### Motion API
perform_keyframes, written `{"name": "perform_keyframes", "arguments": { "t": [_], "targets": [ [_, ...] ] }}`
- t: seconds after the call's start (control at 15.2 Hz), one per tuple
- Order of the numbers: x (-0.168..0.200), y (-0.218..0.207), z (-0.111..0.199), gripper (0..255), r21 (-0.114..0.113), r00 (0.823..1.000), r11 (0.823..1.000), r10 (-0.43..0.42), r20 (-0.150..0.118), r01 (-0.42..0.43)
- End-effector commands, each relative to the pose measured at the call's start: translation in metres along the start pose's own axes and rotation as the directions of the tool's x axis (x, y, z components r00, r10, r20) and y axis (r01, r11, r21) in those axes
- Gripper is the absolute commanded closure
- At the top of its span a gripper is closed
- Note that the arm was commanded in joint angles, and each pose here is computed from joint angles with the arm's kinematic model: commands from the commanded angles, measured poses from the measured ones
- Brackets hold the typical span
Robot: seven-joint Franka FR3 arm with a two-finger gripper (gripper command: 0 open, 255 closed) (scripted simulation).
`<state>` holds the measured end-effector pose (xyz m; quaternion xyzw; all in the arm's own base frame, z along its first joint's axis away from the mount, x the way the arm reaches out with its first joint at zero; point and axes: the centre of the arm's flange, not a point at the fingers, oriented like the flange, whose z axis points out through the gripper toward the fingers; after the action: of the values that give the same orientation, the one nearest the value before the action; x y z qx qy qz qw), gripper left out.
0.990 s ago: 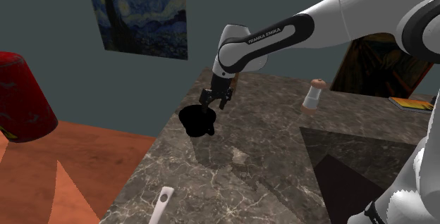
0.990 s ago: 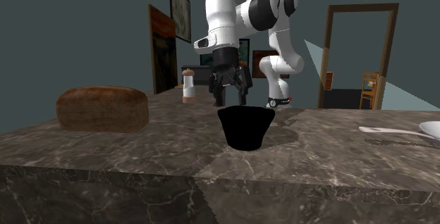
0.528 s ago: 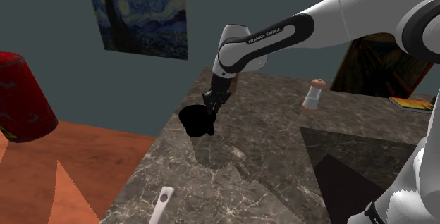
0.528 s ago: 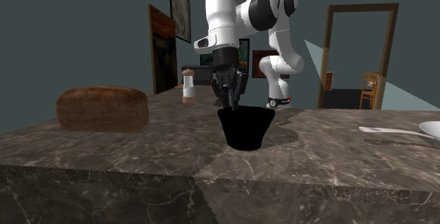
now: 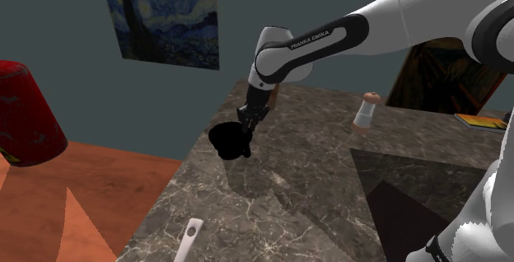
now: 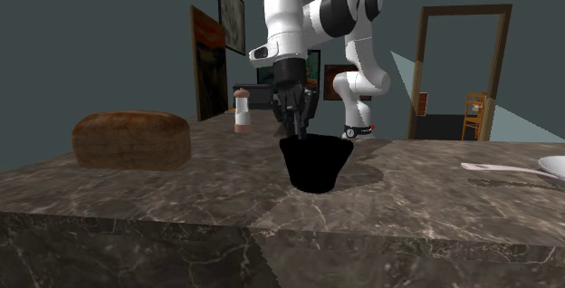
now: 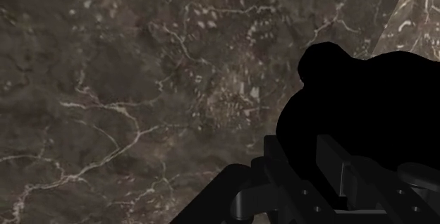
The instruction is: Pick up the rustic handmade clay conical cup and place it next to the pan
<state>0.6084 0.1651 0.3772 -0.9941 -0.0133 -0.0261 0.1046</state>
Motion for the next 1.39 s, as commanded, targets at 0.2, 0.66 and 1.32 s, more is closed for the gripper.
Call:
{"name": "perform_keyframes", "arguments": {
  "t": [0.2,0.66,1.32],
  "targets": [
    [0.002,-0.005,-0.025,255,0.0,1.0,1.0,0.0,-0.001,0.0],
    [0.004,-0.013,-0.061,255,0.0,1.0,1.0,0.0,-0.001,0.0],
    [0.007,-0.024,-0.113,255,0.0,1.0,1.0,0.0,-0.001,0.0]
  ]
}}
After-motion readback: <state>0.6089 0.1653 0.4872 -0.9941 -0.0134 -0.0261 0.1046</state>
